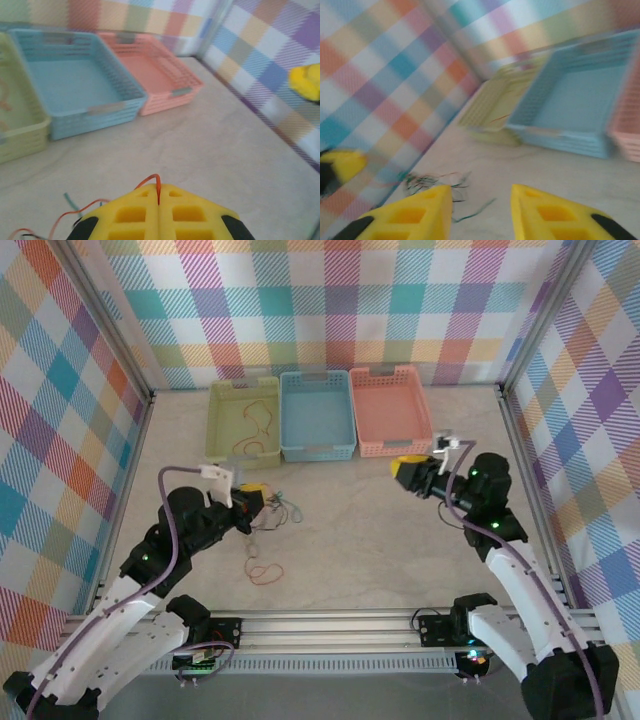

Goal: Untangle the cables

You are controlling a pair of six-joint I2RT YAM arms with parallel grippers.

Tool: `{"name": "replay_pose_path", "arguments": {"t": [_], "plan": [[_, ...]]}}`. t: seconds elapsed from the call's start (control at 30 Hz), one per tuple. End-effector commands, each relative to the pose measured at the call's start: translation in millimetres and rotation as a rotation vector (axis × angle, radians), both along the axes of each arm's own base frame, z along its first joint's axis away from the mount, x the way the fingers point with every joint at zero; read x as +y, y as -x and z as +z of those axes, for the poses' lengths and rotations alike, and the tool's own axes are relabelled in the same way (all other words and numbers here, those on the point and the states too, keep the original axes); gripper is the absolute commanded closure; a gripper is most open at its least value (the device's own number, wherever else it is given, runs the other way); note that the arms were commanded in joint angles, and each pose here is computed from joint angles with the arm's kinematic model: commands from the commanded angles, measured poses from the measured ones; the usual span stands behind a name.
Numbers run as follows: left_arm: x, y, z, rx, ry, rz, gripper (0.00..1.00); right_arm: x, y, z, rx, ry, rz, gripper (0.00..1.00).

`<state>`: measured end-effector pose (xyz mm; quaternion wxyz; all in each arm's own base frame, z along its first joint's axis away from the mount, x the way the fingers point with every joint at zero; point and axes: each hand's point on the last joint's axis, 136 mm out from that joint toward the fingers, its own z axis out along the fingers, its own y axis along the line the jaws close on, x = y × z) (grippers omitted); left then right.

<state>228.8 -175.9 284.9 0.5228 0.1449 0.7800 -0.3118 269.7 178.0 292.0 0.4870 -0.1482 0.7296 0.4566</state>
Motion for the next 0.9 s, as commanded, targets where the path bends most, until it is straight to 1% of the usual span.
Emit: {"name": "replay_pose_path", "arguments": {"t": [0.0,0.1,0.2,0.27,0.37,0.43,0.53,0.6,0.63,0.7,0.77,0.87], "plan": [[-30.1,14.3,42.0,-0.075,0.086,-0.201,1.0,42.6,25.2,-4.6,-0.185,0.04,0.205,0.57],[-39.5,10.9,46.5,-0.06,0.094,-0.237,1.0,81.2,50.2,-24.2,-0.262,0.113,0.378,0.49],[-47.6,6.6,44.1,-0.035,0.087,-0.265,1.0,106.9,58.2,-33.8,-0.309,0.141,0.444,0.42],[-53.1,4.8,40.9,-0.015,0.086,-0.287,1.0,119.2,59.1,-35.8,-0.321,0.146,0.469,0.39],[-58.8,2.3,38.8,0.003,0.092,-0.306,1.0,141.9,67.7,-42.0,-0.329,0.178,0.55,0.36],[-61.5,2.0,37.3,0.012,0.091,-0.317,1.0,154.2,69.3,-45.9,-0.345,0.203,0.571,0.36],[-62.3,2.1,35.9,0.017,0.083,-0.323,1.0,165.2,69.1,-48.6,-0.357,0.201,0.604,0.37],[-63.2,4.8,36.9,0.017,0.078,-0.339,1.0,170.9,63.8,-54.4,-0.385,0.232,0.59,0.38],[-64.0,5.8,37.2,0.019,0.076,-0.346,1.0,172.8,61.2,-57.0,-0.431,0.257,0.595,0.39],[-63.8,6.9,37.8,0.02,0.075,-0.349,1.0,177.0,53.0,-60.2,-0.48,0.281,0.579,0.43],[-64.5,8.7,37.9,0.024,0.073,-0.359,1.0,181.9,49.7,-61.8,-0.513,0.288,0.592,0.44],[-63.5,9.6,37.7,0.029,0.067,-0.357,1.0,187.1,35.1,-64.8,-0.545,0.323,0.553,0.49]]}}
